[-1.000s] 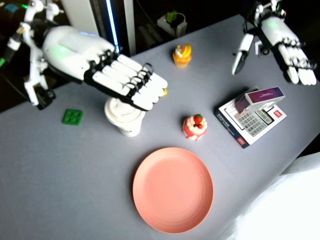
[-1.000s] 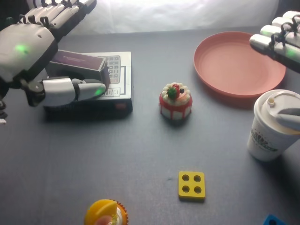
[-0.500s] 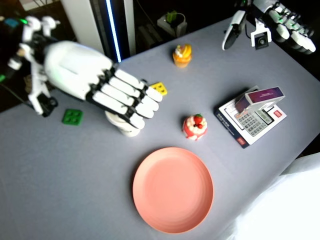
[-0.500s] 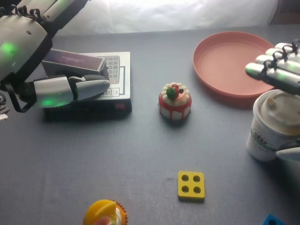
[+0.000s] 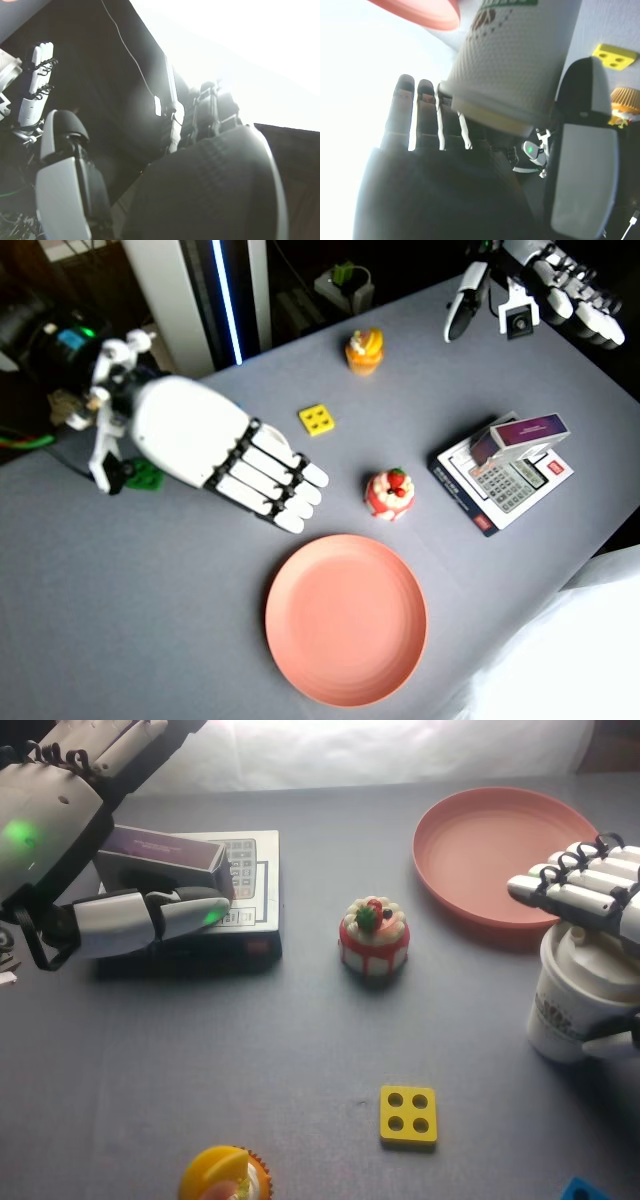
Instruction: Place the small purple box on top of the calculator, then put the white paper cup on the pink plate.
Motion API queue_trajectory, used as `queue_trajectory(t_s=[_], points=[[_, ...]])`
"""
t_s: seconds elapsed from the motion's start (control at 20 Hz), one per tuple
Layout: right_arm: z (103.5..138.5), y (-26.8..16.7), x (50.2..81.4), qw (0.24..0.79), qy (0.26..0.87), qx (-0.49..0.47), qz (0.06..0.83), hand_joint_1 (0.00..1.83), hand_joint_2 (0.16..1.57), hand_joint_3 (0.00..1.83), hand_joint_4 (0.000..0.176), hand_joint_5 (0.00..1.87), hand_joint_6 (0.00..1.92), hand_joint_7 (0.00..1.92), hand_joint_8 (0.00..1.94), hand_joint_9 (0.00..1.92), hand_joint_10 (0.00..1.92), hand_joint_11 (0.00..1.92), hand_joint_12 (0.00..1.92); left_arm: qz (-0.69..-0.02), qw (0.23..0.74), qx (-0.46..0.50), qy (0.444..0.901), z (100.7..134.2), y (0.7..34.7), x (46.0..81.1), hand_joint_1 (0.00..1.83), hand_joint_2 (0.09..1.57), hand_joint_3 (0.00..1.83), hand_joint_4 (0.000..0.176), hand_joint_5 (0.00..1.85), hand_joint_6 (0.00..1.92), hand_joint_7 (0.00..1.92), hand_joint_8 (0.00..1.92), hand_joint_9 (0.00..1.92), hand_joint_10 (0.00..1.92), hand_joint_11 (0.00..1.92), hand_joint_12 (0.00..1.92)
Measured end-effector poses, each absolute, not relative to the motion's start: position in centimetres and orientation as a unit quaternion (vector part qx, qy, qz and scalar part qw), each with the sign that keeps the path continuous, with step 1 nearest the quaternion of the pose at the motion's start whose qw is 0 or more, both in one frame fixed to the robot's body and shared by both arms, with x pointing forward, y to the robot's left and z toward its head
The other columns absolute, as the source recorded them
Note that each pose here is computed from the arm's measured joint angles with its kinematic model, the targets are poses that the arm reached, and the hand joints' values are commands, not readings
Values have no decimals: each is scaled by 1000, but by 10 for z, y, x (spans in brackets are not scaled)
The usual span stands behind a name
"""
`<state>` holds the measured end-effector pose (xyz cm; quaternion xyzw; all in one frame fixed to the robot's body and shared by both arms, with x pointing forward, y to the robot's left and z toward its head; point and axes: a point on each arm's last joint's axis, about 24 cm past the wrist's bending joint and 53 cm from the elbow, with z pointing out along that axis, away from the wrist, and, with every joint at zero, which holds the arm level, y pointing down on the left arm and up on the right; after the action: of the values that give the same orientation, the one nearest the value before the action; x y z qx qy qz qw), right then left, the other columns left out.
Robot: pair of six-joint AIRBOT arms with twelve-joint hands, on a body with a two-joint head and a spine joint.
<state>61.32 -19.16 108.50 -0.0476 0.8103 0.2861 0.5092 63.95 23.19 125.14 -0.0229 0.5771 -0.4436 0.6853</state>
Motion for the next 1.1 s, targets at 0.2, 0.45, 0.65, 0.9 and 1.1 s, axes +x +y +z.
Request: queue_trajectory(t_s=[0.2,0.45,0.65,0.9,1.1], points=[[1090,-191,615,515,806,-45,289,1116,1112,14,0,182,897,395,944,394,1476,369,1918,-442,681,-22,583,1247,232,639,778,1041,14,96,59,12,0,0,0,0,0,0],[1124,-196,618,550,779,-45,297,1127,1065,0,0,196,1077,314,1144,334,1671,363,1921,-445,677,-27,585,1245,234,639,817,1134,19,68,77,7,0,0,0,0,33,15],[1165,-195,638,597,737,-37,316,1204,1099,4,0,111,1097,304,1094,385,1643,358,1921,-445,668,-28,596,1238,233,638,889,1141,11,77,97,8,0,0,0,0,29,22],[1178,-190,688,613,721,1,324,1187,1132,14,0,115,901,219,915,254,1601,306,1921,-452,656,-36,603,1228,232,636,877,1204,20,69,92,1,0,0,0,0,4,23],[1168,-187,736,604,737,32,301,1167,1171,9,0,240,791,361,856,346,1603,356,1921,-453,643,-52,616,1211,235,635,888,1203,8,43,101,2,0,0,0,0,10,5]])
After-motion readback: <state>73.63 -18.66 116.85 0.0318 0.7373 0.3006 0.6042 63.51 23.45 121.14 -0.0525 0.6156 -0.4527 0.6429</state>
